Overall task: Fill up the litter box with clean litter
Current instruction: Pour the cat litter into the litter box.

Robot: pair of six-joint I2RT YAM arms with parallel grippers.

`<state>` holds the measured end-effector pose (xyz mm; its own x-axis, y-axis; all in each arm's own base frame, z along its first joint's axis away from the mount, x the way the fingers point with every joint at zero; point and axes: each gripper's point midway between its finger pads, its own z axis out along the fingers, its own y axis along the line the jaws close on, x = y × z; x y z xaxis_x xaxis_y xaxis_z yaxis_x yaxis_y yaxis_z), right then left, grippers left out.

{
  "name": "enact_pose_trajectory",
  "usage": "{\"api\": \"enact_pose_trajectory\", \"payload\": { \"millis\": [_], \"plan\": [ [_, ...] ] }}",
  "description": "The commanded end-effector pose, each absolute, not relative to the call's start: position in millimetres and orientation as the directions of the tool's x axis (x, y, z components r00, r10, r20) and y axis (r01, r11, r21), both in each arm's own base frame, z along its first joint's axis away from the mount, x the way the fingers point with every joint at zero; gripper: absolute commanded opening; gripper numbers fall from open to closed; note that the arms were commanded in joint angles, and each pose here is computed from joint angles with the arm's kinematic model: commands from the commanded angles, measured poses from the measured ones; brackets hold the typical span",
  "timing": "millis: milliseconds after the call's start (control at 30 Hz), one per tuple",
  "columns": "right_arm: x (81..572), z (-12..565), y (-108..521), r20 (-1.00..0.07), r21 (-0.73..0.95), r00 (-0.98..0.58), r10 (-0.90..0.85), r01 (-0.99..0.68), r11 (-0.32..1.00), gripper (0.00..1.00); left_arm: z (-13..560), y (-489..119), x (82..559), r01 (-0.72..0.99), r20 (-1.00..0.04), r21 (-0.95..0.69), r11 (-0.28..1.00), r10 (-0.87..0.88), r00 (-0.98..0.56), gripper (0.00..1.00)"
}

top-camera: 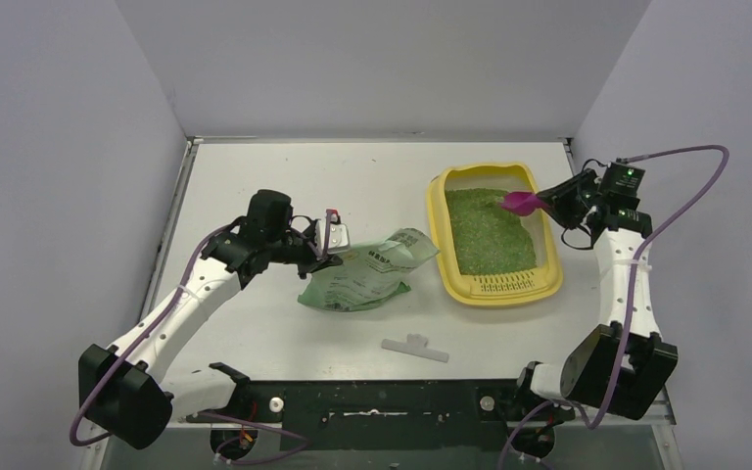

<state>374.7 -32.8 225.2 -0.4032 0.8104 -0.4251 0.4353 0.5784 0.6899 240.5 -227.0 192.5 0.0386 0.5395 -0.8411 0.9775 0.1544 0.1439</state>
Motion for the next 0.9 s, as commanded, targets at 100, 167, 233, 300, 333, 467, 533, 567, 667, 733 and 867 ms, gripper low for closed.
{"api": "enact_pose_trajectory", "payload": {
  "millis": [100, 167, 233, 300, 333, 467, 533, 567, 667, 733, 867],
  "plan": [
    [314, 232, -37, -0.516, 0.581, -0.406, 0.754, 0.481, 0.656, 0.0, 214, -235, 236, 0.973, -0.862, 0.202, 0.109, 0.493, 0.123, 0.0],
    [290, 231, -33, -0.52, 0.554, -0.422, 0.743, 0.496, 0.669, 0.0, 213, -235, 235, 0.973, -0.859, 0.202, 0.11, 0.496, 0.122, 0.0],
    [266, 228, -25, -0.513, 0.531, -0.455, 0.727, 0.497, 0.686, 0.0, 213, -234, 236, 0.973, -0.858, 0.202, 0.11, 0.499, 0.122, 0.0],
    [245, 228, -15, -0.498, 0.522, -0.488, 0.716, 0.49, 0.698, 0.0, 212, -235, 236, 0.974, -0.858, 0.198, 0.107, 0.5, 0.119, 0.0],
    [237, 230, -9, -0.492, 0.527, -0.51, 0.706, 0.471, 0.708, 0.0, 213, -235, 236, 0.975, -0.858, 0.197, 0.107, 0.5, 0.119, 0.0],
    [223, 261, 12, -0.511, 0.558, -0.571, 0.642, 0.347, 0.754, 0.0, 216, -237, 232, 0.978, -0.865, 0.189, 0.088, 0.487, 0.124, 0.0],
    [221, 282, 25, -0.509, 0.584, -0.614, 0.603, 0.269, 0.766, 0.0, 219, -238, 230, 0.98, -0.87, 0.186, 0.074, 0.475, 0.129, 0.0],
    [218, 290, 33, -0.493, 0.6, -0.645, 0.584, 0.234, 0.765, 0.0, 220, -239, 228, 0.981, -0.873, 0.184, 0.066, 0.469, 0.132, 0.0],
    [213, 317, 49, -0.482, 0.637, -0.691, 0.538, 0.145, 0.757, 0.0, 223, -241, 224, 0.982, -0.878, 0.184, 0.047, 0.457, 0.143, 0.0],
    [212, 337, 57, -0.512, 0.659, -0.679, 0.525, 0.081, 0.748, 0.0, 224, -240, 222, 0.981, -0.877, 0.188, 0.041, 0.456, 0.149, 0.0],
    [209, 367, 81, -0.511, 0.732, -0.703, 0.495, -0.054, 0.679, 0.0, 227, -241, 221, 0.981, -0.88, 0.189, 0.031, 0.449, 0.155, 0.0]
  ]
}}
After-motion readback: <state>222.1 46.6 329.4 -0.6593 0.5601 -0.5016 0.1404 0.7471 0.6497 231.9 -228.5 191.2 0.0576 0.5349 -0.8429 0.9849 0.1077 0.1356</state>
